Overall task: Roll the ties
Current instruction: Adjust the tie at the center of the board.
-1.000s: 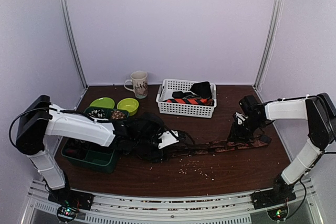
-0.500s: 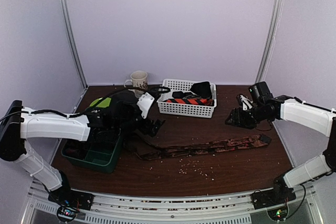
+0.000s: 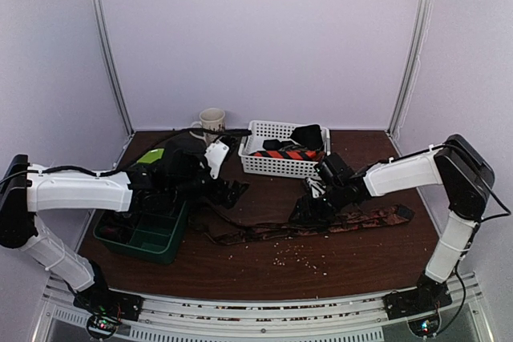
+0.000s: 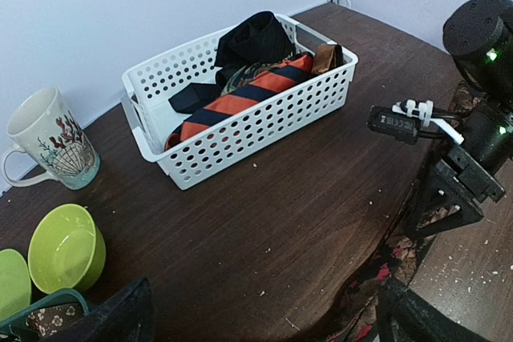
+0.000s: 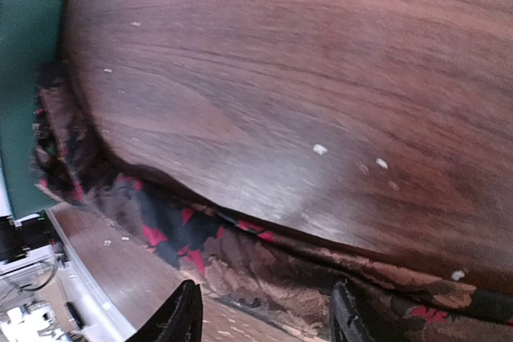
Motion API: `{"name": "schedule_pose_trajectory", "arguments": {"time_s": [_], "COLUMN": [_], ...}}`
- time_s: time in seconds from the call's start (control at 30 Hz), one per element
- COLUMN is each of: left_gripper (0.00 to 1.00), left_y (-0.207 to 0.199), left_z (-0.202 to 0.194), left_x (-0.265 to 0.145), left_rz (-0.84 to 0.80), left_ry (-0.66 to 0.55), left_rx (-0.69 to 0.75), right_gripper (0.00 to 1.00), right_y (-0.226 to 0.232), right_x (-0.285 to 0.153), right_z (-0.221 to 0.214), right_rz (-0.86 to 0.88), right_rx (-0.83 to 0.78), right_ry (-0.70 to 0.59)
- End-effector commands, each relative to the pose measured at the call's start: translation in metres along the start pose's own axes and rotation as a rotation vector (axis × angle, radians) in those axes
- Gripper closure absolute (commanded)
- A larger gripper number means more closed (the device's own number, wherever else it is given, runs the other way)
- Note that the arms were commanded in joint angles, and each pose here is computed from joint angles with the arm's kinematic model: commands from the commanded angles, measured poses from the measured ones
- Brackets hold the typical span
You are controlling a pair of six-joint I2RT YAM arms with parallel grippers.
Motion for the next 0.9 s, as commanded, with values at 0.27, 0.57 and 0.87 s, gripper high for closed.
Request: {"name": "schedule_pose_trajectory", "arguments": {"time_s": [0.27, 0.57, 0.87], "left_gripper": [0.02, 0.05, 0.19], "left_y": [-0.020, -0.022, -0.039], "left_z": [-0.016, -0.037, -0.060], "left_x": [0.019, 0.028, 0.037], "left_rz": [-0.119, -0.179, -0.407], "left_ry": [0.092, 0.167, 0.286], "left_rx": [0.067, 0.043, 0.066], "right_gripper": [0.47, 0.46, 0.46], "right_y": [-0.109, -0.121, -0.054], "right_x": [-0.042, -0.102, -0.116], "right_z": [-0.018, 0.008, 0.027], "right_rz": [-0.136, -0.156, -0.001], "right_rx": [0.152, 0.126, -0.013], "right_ry": [0.023, -0.071, -0.124]}}
Point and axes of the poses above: each gripper's point midway between its finger pads, its own x axis out along the fingers, its own y axis along the line the jaws close on, z = x × y, the point moved 2 cm from there along -x, back along the fingers, and after that the axes turned 13 degrees about x, right-handed, at the moved point
